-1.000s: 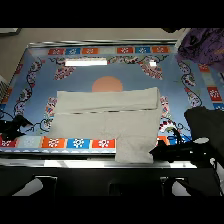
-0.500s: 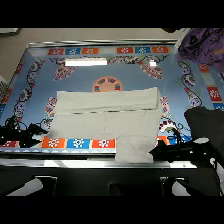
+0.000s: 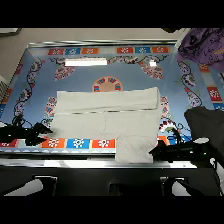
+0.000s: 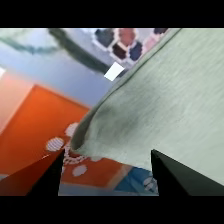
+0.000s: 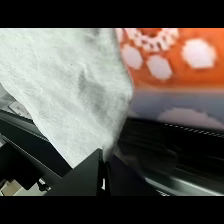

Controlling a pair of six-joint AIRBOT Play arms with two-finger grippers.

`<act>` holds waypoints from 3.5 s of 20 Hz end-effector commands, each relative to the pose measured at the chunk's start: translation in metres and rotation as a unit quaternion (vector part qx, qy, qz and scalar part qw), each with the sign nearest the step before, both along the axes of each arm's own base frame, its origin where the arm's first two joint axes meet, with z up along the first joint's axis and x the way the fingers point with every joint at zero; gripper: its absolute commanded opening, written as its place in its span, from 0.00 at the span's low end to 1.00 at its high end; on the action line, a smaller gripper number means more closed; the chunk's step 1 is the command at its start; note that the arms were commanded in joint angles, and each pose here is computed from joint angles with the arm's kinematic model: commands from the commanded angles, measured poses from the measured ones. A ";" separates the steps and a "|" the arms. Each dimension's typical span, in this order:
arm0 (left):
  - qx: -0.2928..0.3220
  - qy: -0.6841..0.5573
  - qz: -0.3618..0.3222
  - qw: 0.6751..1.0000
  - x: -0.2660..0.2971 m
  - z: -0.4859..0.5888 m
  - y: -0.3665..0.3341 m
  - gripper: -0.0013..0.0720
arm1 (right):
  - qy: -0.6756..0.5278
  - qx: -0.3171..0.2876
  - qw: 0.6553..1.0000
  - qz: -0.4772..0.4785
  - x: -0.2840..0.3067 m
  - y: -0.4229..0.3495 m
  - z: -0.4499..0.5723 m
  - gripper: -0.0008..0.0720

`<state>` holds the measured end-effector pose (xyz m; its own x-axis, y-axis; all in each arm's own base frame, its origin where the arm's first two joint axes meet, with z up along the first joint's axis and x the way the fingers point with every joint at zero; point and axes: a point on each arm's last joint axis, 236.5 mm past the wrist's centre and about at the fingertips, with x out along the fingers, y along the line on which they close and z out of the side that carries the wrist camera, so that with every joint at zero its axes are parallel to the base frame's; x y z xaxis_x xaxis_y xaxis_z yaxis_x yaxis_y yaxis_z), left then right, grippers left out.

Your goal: Fold the clothes and pants, and hang the long-sleeved shirts on hangers.

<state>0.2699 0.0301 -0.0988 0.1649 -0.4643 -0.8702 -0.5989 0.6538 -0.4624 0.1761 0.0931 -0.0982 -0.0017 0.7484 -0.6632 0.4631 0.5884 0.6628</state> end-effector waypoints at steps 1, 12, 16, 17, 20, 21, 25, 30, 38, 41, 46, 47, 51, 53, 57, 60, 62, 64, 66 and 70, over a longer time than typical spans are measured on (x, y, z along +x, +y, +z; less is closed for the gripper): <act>0.015 -0.008 -0.003 1.000 0.008 -0.006 0.000 0.83 | 0.001 0.002 1.000 0.001 -0.001 0.001 0.001 0.06; 0.055 0.012 -0.001 0.998 -0.004 0.009 0.011 0.04 | -0.038 0.027 0.999 0.009 0.007 0.009 0.028 0.06; 0.152 0.001 0.018 0.988 -0.026 0.051 0.040 0.04 | -0.044 -0.007 0.999 0.010 -0.010 0.008 0.056 0.06; 0.161 -0.013 0.018 0.987 -0.027 0.061 0.040 0.04 | -0.054 -0.020 0.998 0.011 -0.015 0.007 0.063 0.06; 0.168 -0.045 0.023 0.985 -0.024 0.079 0.037 0.04 | -0.110 -0.043 0.993 -0.006 -0.013 0.010 0.086 0.06; 0.167 -0.046 0.023 0.985 -0.023 0.078 0.037 0.04 | -0.135 -0.051 0.990 -0.012 -0.007 0.009 0.093 0.06; 0.185 -0.082 0.021 0.979 -0.003 0.081 0.039 0.04 | -0.218 -0.078 0.972 -0.044 0.040 -0.007 0.117 0.06; 0.202 -0.134 0.003 0.970 0.041 0.091 0.034 0.04 | -0.284 -0.058 0.956 -0.054 0.106 -0.023 0.127 0.06; 0.208 -0.156 -0.020 0.965 0.119 0.078 0.034 0.04 | -0.299 -0.085 0.950 0.002 0.201 -0.018 0.103 0.06; 0.211 -0.159 -0.035 0.964 0.148 0.070 0.036 0.04 | -0.306 -0.154 0.939 0.011 0.242 -0.026 0.091 0.06; 0.210 -0.161 -0.054 0.963 0.187 0.058 0.034 0.04 | -0.302 -0.171 0.937 0.035 0.287 -0.020 0.080 0.06; 0.211 -0.161 -0.055 0.963 0.192 0.055 0.035 0.04 | -0.297 -0.179 0.937 0.030 0.295 -0.024 0.078 0.06; 0.210 -0.160 -0.062 0.962 0.209 0.046 0.033 0.04 | -0.306 -0.207 0.929 0.013 0.320 -0.038 0.080 0.06; 0.210 -0.161 -0.063 0.962 0.214 0.042 0.033 0.04 | -0.314 -0.215 0.925 -0.003 0.328 -0.043 0.082 0.06; 0.208 -0.149 -0.069 0.964 0.216 0.024 0.030 0.04 | -0.292 -0.211 0.933 0.004 0.327 -0.038 0.056 0.06; 0.206 -0.139 -0.075 0.966 0.215 0.012 0.027 0.04 | -0.275 -0.204 0.939 0.019 0.324 -0.025 0.034 0.06; 0.208 -0.143 -0.075 0.965 0.218 0.010 0.025 0.05 | -0.267 -0.204 0.942 0.027 0.322 -0.020 0.025 0.06; 0.210 -0.150 -0.074 0.963 0.222 0.013 0.024 0.24 | -0.259 -0.199 0.945 0.021 0.320 -0.020 0.025 0.16; 0.211 -0.162 -0.063 0.962 0.231 0.028 0.026 0.76 | -0.240 -0.186 0.953 0.008 0.319 -0.027 0.040 0.49; 0.241 -0.203 -0.067 0.947 0.249 0.084 0.040 0.91 | -0.219 -0.172 0.960 -0.011 0.319 -0.082 0.104 0.69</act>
<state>0.5109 0.0625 -0.0456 0.4638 -0.0952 -0.8808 -0.3507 0.8933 -0.2812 0.5043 0.0423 -0.0265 0.3829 0.4694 -0.7957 0.1532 0.8171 0.5557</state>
